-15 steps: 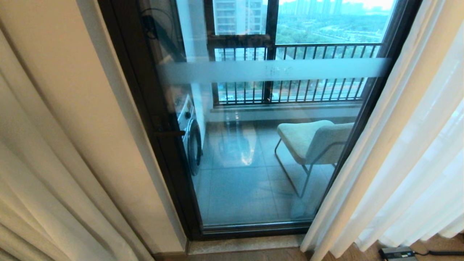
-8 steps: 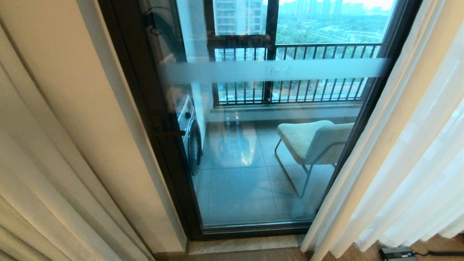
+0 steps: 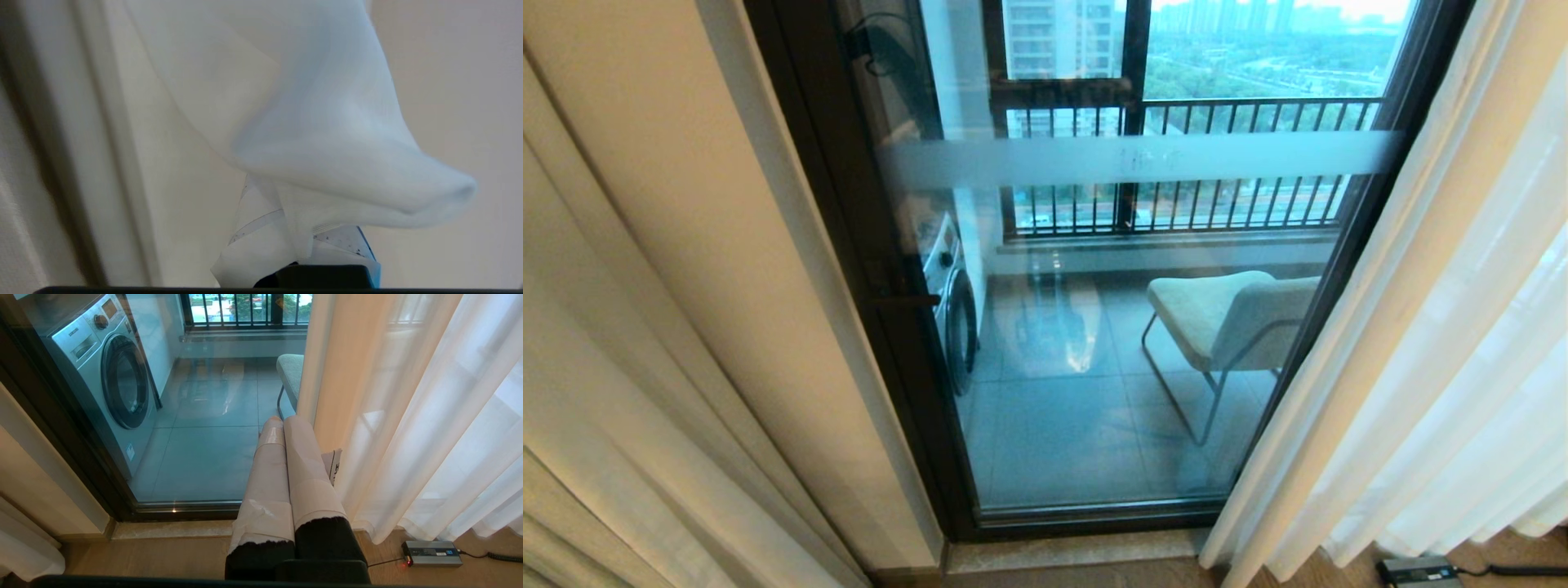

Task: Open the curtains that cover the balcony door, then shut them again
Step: Pull the inner curtains open on both sides

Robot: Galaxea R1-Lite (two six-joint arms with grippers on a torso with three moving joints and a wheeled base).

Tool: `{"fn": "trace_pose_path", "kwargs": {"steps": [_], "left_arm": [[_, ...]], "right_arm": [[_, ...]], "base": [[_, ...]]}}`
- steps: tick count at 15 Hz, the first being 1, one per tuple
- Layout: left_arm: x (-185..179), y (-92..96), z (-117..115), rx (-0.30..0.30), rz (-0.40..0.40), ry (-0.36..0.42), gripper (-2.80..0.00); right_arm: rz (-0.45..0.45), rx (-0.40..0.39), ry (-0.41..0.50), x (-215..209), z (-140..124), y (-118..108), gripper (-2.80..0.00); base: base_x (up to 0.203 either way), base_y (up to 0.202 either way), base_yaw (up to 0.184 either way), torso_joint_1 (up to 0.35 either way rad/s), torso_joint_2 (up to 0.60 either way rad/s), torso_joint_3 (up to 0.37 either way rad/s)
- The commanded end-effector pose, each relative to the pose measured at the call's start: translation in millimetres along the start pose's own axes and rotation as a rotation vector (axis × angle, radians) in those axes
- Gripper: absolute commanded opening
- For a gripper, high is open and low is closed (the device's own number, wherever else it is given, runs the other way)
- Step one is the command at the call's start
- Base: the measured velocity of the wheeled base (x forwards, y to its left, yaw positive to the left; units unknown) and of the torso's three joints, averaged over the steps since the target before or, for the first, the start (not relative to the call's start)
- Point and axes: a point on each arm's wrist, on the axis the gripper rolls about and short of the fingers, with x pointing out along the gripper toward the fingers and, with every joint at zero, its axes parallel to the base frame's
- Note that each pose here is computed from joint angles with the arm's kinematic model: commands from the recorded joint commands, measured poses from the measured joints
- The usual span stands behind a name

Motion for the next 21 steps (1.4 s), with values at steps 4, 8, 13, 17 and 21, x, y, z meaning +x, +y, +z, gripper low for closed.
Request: {"fn": "trace_pose_path", "kwargs": {"steps": [4, 8, 13, 17, 21], "left_arm": [[-4.8, -6.3, 6.0, 0.002, -0.01, -0.007, 0.0], [-12.1, -10.3, 8.7, -0.002, -0.005, 0.0, 0.0], [-33.8, -19.5, 5.8, -0.022, 0.013, 0.038, 0.0], [-58.0, -28.8, 1.9, -0.042, 0.037, 0.079, 0.0], [-88.0, -39.7, -7.3, -0.07, 0.067, 0.131, 0.0]], "right_arm": [[0.0, -0.001, 0.0, 0.0, 0.0, 0.0, -2.8], [0.0, 0.0, 0.0, 0.0, 0.0, 0.0, -2.8], [0.0, 0.001, 0.0, 0.0, 0.0, 0.0, -2.8], [0.0, -0.001, 0.0, 0.0, 0.0, 0.0, -2.8], [0.0, 0.0, 0.0, 0.0, 0.0, 0.0, -2.8]], "base": [[0.0, 0.0, 0.0, 0.0, 0.0, 0.0], [0.0, 0.0, 0.0, 0.0, 0.0, 0.0], [0.0, 0.0, 0.0, 0.0, 0.0, 0.0], [0.0, 0.0, 0.0, 0.0, 0.0, 0.0], [0.0, 0.0, 0.0, 0.0, 0.0, 0.0]]}}
